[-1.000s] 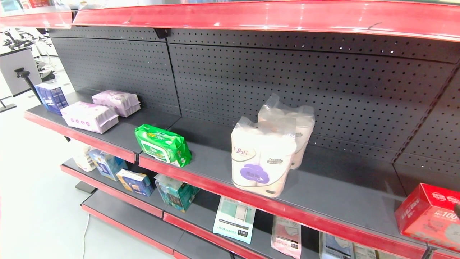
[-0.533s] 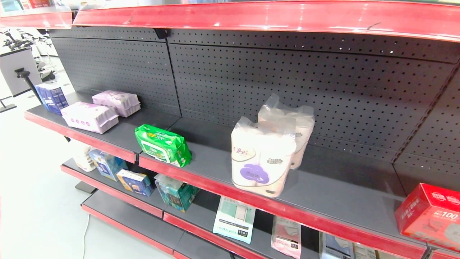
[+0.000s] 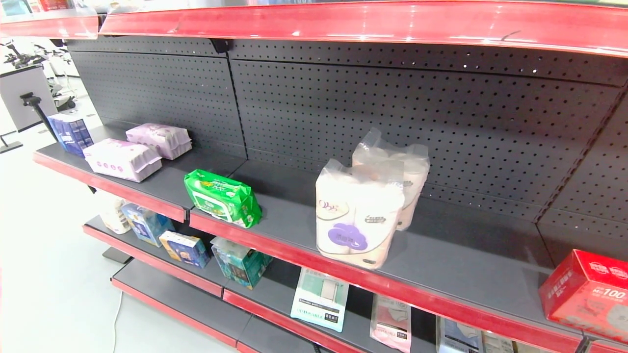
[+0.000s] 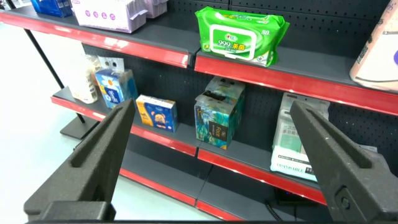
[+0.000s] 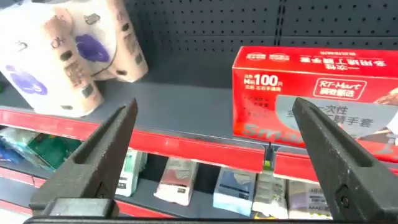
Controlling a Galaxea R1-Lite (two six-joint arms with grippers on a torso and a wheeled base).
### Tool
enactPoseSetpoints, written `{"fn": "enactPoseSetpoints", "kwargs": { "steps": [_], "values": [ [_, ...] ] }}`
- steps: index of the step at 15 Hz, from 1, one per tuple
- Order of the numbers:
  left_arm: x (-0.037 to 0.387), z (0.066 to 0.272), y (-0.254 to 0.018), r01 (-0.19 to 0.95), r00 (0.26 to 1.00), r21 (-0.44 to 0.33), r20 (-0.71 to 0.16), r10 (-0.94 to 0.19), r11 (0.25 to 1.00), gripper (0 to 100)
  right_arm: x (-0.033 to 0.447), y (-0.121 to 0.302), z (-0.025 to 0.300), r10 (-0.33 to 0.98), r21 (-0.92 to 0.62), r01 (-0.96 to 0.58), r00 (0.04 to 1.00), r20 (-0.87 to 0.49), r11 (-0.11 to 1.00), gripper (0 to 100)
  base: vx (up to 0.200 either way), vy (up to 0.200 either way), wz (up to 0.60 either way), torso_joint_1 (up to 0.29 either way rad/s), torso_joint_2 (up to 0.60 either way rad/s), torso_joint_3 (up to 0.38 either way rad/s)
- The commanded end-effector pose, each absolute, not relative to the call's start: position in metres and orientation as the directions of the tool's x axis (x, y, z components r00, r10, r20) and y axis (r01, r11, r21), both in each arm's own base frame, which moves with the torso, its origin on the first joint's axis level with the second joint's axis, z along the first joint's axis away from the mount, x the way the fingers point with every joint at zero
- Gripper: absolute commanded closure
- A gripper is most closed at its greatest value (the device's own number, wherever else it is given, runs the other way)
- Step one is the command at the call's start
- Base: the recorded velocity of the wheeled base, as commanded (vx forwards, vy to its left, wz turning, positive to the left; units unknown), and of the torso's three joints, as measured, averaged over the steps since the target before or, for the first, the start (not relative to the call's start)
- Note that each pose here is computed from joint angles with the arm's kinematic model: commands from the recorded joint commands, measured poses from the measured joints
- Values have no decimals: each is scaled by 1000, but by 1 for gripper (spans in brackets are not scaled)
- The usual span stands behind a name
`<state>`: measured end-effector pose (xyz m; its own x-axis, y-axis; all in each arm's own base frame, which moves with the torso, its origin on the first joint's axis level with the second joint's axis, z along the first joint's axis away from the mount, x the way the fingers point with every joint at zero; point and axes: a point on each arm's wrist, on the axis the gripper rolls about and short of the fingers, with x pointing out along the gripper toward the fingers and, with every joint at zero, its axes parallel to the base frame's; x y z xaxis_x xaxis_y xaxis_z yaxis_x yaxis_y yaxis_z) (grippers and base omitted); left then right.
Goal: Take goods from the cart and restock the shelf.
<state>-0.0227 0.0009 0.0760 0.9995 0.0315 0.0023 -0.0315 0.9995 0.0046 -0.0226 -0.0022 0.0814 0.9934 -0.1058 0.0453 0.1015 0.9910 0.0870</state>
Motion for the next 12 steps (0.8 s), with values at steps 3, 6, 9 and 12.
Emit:
{"fn": "enactPoseSetpoints", "kwargs": {
  "steps": [3,6,9,12],
  "values": [
    [-23,76,1,-31,1000,5,2,31,1000,0,-23,1,76,21,0,-21,1000,3,1000,0,0,0,0,0,0,0],
    [-23,76,1,-32,999,5,2,32,999,0,-23,1,76,28,-11,-28,1000,2,1000,0,0,0,0,0,0,0],
    [-23,76,1,-32,999,5,2,32,999,0,-23,1,76,28,-8,-28,1000,3,1000,0,0,0,0,0,0,0],
    [-23,76,1,-32,999,5,2,32,999,0,-23,1,76,28,-9,-28,1000,3,1000,0,0,0,0,0,0,0]
  ]
}}
